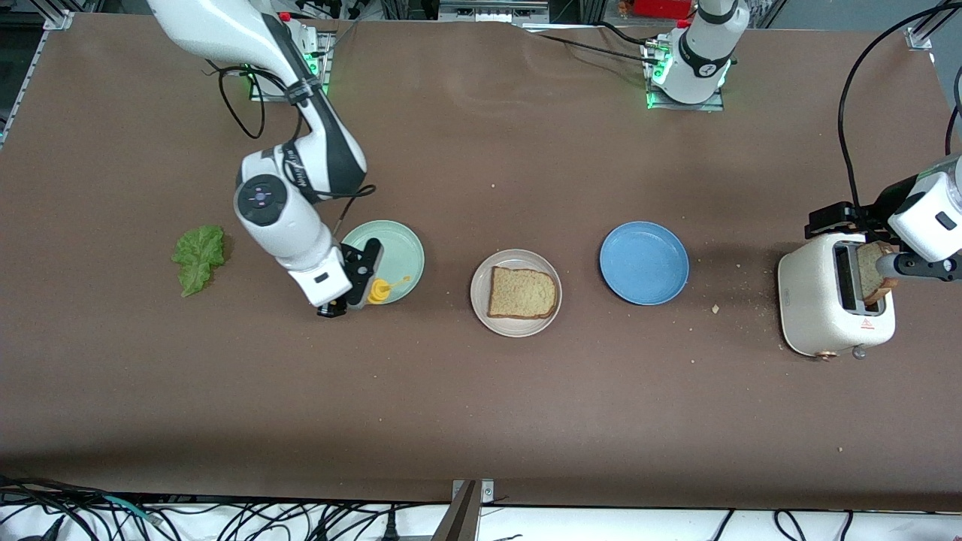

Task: Make sandwich in beige plate with both arms

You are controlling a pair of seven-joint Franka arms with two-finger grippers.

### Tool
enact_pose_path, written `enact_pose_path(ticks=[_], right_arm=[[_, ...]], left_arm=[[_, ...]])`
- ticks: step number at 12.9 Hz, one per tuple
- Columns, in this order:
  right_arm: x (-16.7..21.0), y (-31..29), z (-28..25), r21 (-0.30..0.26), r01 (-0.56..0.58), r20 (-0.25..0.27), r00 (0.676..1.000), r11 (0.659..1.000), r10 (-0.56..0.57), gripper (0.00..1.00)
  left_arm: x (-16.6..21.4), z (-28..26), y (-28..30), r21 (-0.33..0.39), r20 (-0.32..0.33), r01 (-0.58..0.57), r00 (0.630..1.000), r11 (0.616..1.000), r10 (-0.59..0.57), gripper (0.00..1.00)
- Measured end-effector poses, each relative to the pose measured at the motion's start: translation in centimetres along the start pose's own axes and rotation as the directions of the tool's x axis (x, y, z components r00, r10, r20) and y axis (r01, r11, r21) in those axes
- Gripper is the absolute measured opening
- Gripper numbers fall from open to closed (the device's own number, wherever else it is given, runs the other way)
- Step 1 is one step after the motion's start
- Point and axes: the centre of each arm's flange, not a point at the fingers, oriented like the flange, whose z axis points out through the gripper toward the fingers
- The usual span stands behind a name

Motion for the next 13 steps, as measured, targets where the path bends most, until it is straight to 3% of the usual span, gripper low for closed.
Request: enact_pose_path(ticks=[2, 6, 9, 13], right_arm=[[2.9, -0.6, 1.1, -0.037, 0.019, 0.110, 0.994, 0.999, -0.015, 0.23], [9.9, -3.8, 3.4, -0.125, 0.038, 0.320, 0.948, 0.991, 0.004, 0.23], [14.1, -7.7, 5.2, -0.203, 0.053, 0.374, 0.927, 0.978, 0.027, 0.23], [15.4, -9.9, 7.2, -0.253, 0.126, 0.449, 0.894, 0.959, 0.001, 0.23]], left_arm=[[0.0, 0.0, 0.0, 0.000, 0.000, 0.000, 1.000, 1.000, 0.000, 1.00], [0.0, 0.0, 0.0, 0.000, 0.000, 0.000, 1.000, 1.000, 0.000, 1.00], [0.0, 0.0, 0.0, 0.000, 0.000, 0.000, 1.000, 1.000, 0.000, 1.00], [0.0, 0.0, 0.0, 0.000, 0.000, 0.000, 1.000, 1.000, 0.000, 1.00]])
